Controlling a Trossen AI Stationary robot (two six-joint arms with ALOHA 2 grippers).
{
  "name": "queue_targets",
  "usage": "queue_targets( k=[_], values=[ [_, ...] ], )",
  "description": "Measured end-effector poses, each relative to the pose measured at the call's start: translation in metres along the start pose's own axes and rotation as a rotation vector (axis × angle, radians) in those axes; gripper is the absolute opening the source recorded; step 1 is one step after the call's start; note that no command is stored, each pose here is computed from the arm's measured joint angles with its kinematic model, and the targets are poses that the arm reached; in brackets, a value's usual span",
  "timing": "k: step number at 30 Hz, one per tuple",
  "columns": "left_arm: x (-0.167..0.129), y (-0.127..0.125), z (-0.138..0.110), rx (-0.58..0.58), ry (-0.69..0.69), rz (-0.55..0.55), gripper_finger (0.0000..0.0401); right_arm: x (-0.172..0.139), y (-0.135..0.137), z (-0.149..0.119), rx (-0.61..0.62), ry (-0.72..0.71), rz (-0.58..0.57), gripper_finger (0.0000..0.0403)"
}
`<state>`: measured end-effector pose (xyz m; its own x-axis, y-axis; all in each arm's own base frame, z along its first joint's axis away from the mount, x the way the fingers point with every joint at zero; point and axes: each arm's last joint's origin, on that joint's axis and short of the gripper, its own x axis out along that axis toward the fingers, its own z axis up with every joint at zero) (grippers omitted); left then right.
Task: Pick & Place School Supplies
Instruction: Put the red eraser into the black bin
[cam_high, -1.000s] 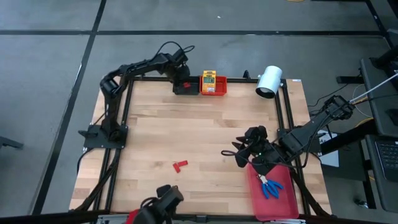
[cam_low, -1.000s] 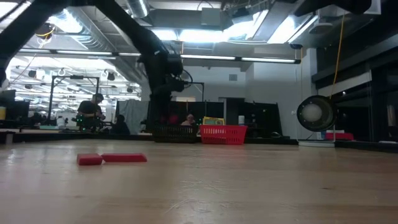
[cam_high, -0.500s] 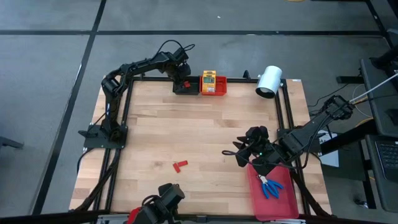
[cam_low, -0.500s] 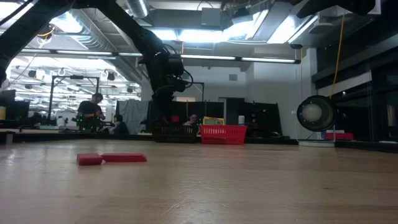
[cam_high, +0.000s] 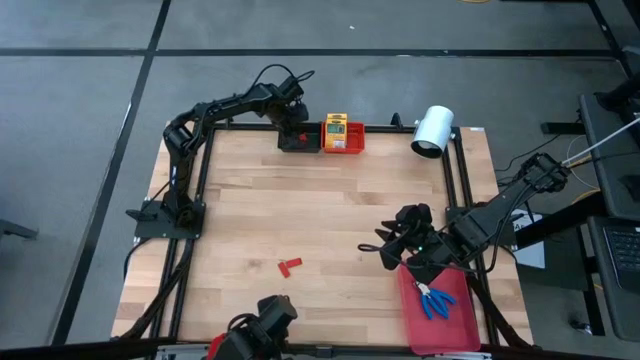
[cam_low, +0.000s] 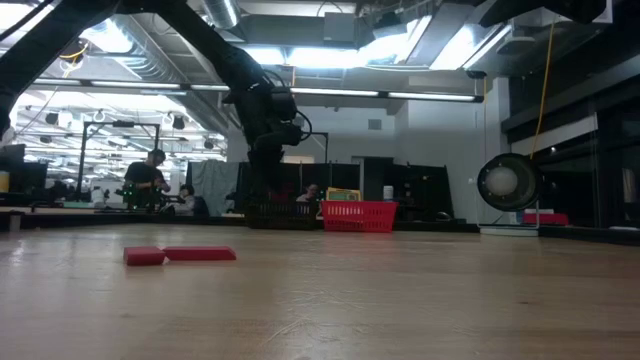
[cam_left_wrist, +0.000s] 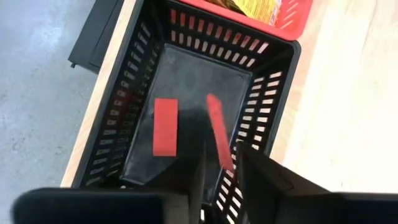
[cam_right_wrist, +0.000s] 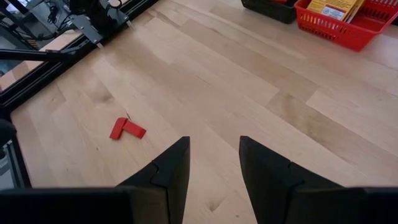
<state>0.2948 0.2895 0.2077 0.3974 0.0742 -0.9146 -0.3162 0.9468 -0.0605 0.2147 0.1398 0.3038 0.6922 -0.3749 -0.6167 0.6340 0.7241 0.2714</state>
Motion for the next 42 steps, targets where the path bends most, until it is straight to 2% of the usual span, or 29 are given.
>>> queue_targets(
  k=[4,9,13,15,19,22,24,25,27,29,30,32,35,42],
  values=[
    [0.000,0.000,0.001,-0.001,-0.008,0.007,0.0103,0.000,0.000,0.000,0.000,0.000,0.000,0.0141],
    [-0.001,0.000,0.001,-0.019,-0.016,0.004,0.0098,0.000,0.000,0.000,0.001,0.001,0.001,0.0141],
    [-0.013,-0.009,0.001,-0.036,-0.041,-0.101,0.0090,0.000,0.000,0.000,0.000,0.003,0.001,0.0141],
    [-0.021,-0.021,-0.002,-0.040,-0.009,-0.182,0.0088,0.000,0.000,0.000,0.000,0.003,0.001,0.0141],
    [-0.032,-0.071,-0.016,-0.046,0.119,-0.464,0.0088,0.000,0.000,0.000,0.001,-0.001,0.000,0.0141],
    [-0.029,-0.134,-0.035,0.017,0.217,-0.640,0.0088,0.000,0.000,0.001,0.000,-0.026,-0.007,0.0141],
    [-0.024,-0.182,-0.054,0.103,0.270,-0.674,0.0091,0.000,0.000,0.001,0.001,-0.040,-0.011,0.0141],
    [-0.020,-0.203,-0.065,0.151,0.295,-0.647,0.0092,0.000,0.000,0.002,0.001,-0.049,-0.013,0.0141],
    [-0.013,-0.239,-0.086,0.247,0.294,-0.488,0.0093,0.000,0.000,0.002,0.012,-0.059,-0.015,0.0141],
    [-0.011,-0.266,-0.102,0.275,0.228,-0.334,0.0091,-0.001,0.000,0.001,0.025,-0.066,-0.013,0.0141],
    [-0.011,-0.278,-0.107,0.274,0.165,-0.296,0.0091,-0.001,0.000,0.001,0.027,-0.069,-0.008,0.0141],
    [-0.016,-0.297,-0.111,0.256,0.055,-0.266,0.0091,-0.003,0.001,0.000,0.028,-0.068,0.001,0.0141],
    [-0.020,-0.318,-0.113,0.224,-0.037,-0.241,0.0099,-0.005,0.002,-0.002,0.022,-0.064,0.012,0.0141],
    [-0.010,-0.348,-0.123,0.158,-0.058,-0.225,0.0124,-0.008,0.004,-0.005,0.008,-0.059,0.026,0.0141]
  ],
)
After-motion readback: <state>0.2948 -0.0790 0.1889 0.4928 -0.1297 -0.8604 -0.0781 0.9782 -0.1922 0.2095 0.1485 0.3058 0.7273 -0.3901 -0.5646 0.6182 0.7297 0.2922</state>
